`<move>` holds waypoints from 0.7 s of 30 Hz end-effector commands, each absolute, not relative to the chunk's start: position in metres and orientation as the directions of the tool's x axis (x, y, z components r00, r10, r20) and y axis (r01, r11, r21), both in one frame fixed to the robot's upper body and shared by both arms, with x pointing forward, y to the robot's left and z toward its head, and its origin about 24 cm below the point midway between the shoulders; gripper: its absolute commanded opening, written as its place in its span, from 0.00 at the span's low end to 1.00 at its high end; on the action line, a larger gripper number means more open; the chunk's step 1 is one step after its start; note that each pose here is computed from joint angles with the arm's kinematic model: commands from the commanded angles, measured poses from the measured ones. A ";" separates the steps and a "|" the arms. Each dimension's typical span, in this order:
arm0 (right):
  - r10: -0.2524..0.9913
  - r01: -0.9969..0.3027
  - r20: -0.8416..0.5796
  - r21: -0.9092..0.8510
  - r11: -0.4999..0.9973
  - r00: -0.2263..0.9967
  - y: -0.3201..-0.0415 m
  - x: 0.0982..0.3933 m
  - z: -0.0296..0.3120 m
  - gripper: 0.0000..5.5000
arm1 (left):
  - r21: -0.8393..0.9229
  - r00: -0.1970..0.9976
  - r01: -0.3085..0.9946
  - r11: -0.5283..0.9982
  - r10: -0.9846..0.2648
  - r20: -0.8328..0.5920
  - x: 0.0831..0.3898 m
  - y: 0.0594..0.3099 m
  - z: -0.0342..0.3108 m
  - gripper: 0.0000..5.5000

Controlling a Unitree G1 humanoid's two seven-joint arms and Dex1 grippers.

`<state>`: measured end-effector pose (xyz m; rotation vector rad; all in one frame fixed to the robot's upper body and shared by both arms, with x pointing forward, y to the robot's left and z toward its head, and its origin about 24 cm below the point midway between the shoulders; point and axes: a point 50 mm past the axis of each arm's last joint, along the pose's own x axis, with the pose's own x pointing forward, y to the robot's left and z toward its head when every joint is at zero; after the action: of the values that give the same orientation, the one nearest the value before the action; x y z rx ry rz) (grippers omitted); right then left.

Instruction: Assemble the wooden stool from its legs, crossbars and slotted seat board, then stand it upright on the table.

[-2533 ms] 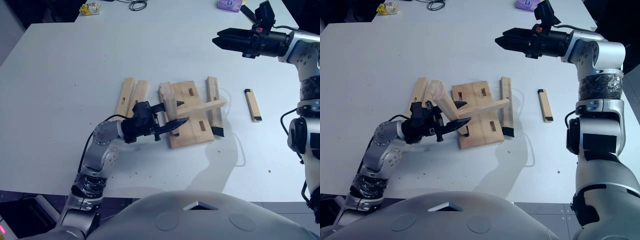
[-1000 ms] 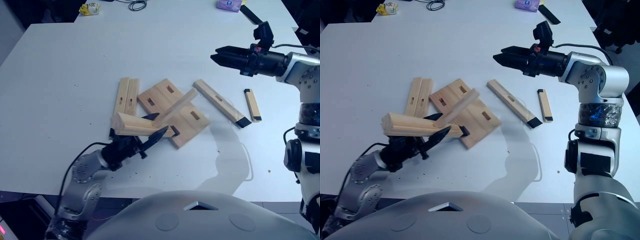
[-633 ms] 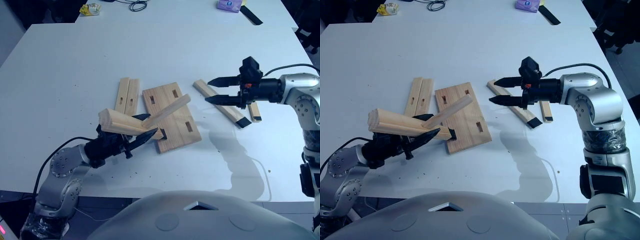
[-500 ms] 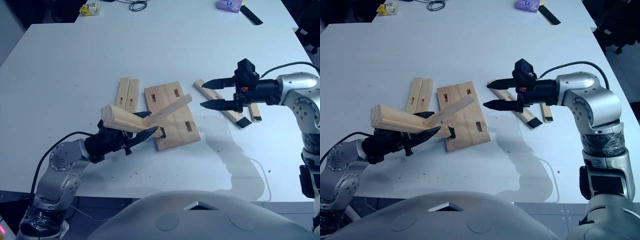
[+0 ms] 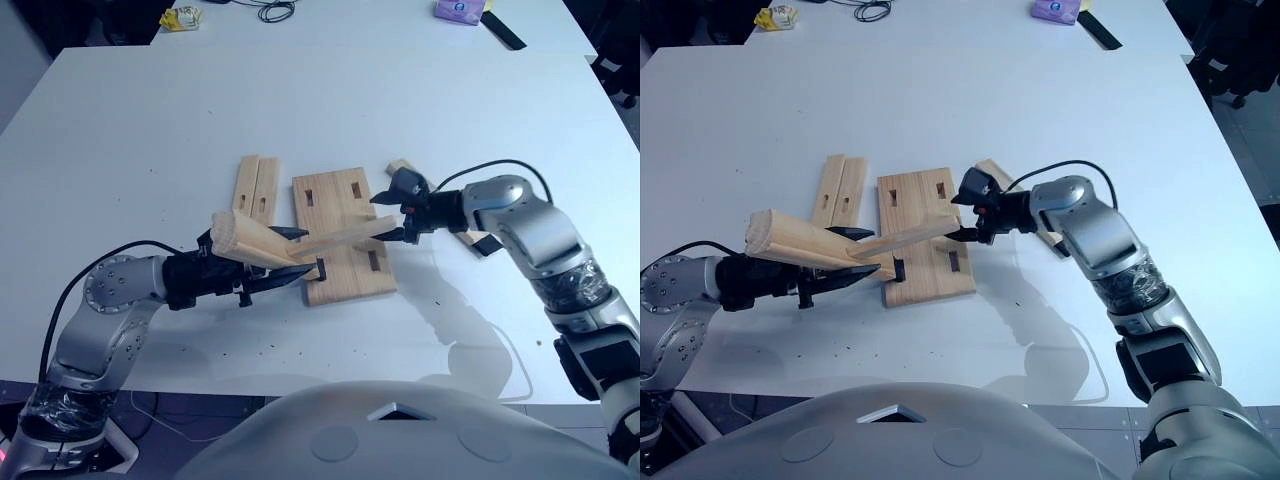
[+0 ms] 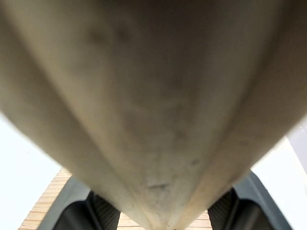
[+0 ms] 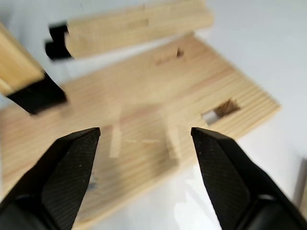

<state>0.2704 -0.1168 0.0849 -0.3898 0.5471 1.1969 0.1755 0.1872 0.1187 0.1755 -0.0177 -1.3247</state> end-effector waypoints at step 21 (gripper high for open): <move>0.708 -0.946 -0.656 -0.029 0.322 0.261 -0.111 0.250 0.076 0.64 | -0.025 0.283 0.955 0.294 -0.936 -0.209 0.168 0.192 0.086 0.37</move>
<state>0.2497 -0.1072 0.0770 -0.4353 0.5822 1.1838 0.1798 0.1901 0.1154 0.1240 -0.0066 -1.2670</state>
